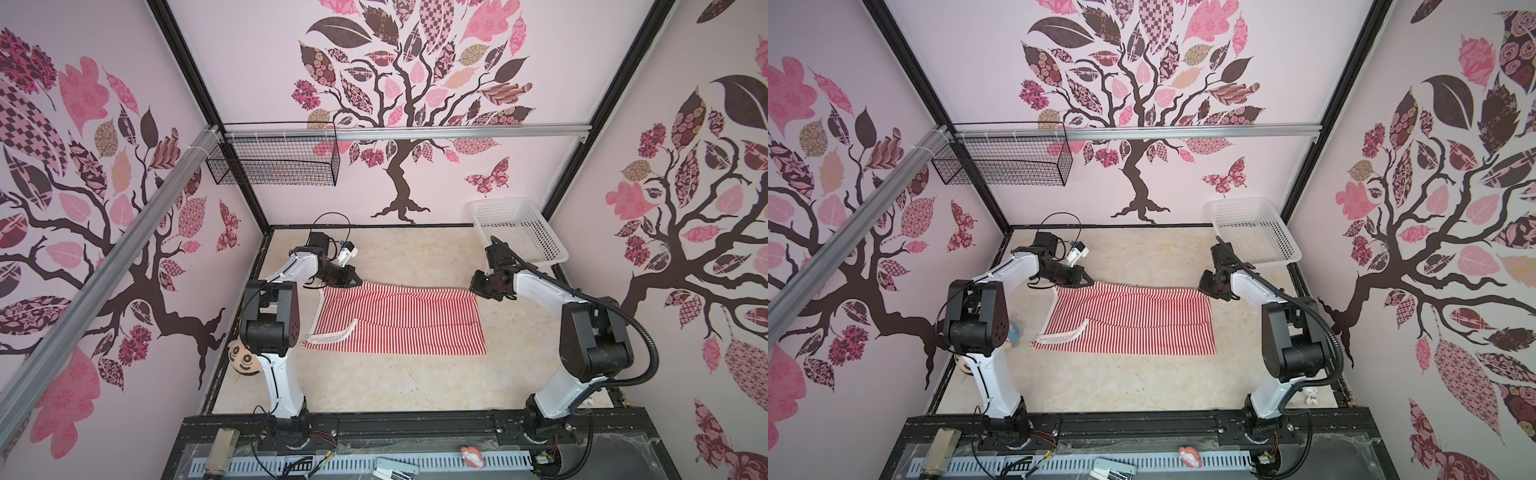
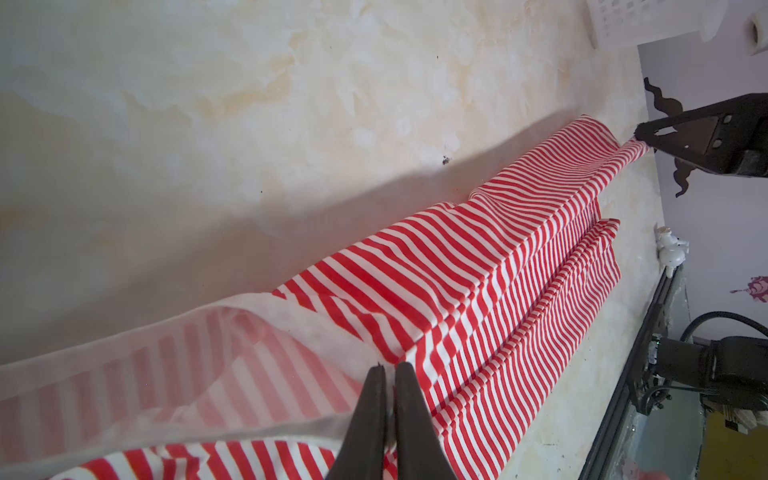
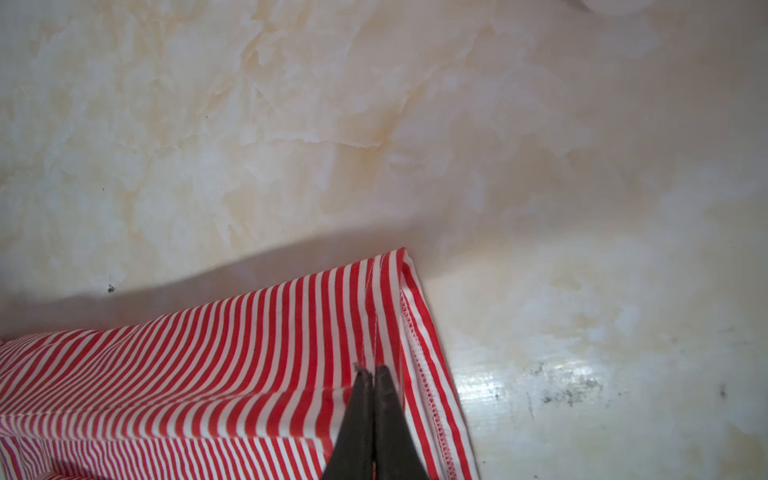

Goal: Fold and stack the tank tops

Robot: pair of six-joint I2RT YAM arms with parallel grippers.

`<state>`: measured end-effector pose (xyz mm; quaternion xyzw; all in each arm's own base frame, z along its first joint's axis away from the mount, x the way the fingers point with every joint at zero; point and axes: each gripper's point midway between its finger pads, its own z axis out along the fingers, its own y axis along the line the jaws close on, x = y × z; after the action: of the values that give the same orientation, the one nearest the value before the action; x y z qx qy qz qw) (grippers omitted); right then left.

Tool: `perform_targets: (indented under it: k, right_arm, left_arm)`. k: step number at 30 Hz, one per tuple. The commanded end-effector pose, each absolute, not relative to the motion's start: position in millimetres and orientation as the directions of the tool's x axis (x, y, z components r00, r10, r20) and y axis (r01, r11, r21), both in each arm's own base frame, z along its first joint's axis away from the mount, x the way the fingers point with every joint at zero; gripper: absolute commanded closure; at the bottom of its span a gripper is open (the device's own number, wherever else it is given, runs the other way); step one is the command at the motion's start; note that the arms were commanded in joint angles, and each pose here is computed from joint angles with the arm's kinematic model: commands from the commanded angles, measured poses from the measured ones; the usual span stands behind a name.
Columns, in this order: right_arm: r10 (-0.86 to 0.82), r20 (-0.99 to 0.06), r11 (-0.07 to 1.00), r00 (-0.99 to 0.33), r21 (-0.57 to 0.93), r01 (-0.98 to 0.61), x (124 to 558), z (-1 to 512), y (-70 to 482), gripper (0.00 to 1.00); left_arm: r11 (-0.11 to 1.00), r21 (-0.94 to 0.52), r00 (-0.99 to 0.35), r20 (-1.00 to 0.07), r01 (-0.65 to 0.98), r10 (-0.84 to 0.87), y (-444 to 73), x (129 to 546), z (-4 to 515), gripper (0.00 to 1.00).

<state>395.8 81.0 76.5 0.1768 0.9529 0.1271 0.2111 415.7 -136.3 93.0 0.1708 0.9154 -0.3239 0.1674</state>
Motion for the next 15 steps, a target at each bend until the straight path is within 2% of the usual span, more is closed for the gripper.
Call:
perform_targets:
  k: [1, 15]
  right_arm:
    - [0.403, -0.364, 0.898, -0.839, 0.333, 0.287, 390, 84, 80, 0.94]
    - [0.398, -0.301, 0.893, -0.867, 0.346, 0.290, 355, 60, 82, 0.94]
  left_arm:
    - [0.721, -0.508, -0.852, -0.475, 0.471, 0.222, -133, 411, 107, 0.90]
    - [0.749, -0.491, -0.882, -0.384, 0.445, 0.272, -122, 373, 73, 0.91]
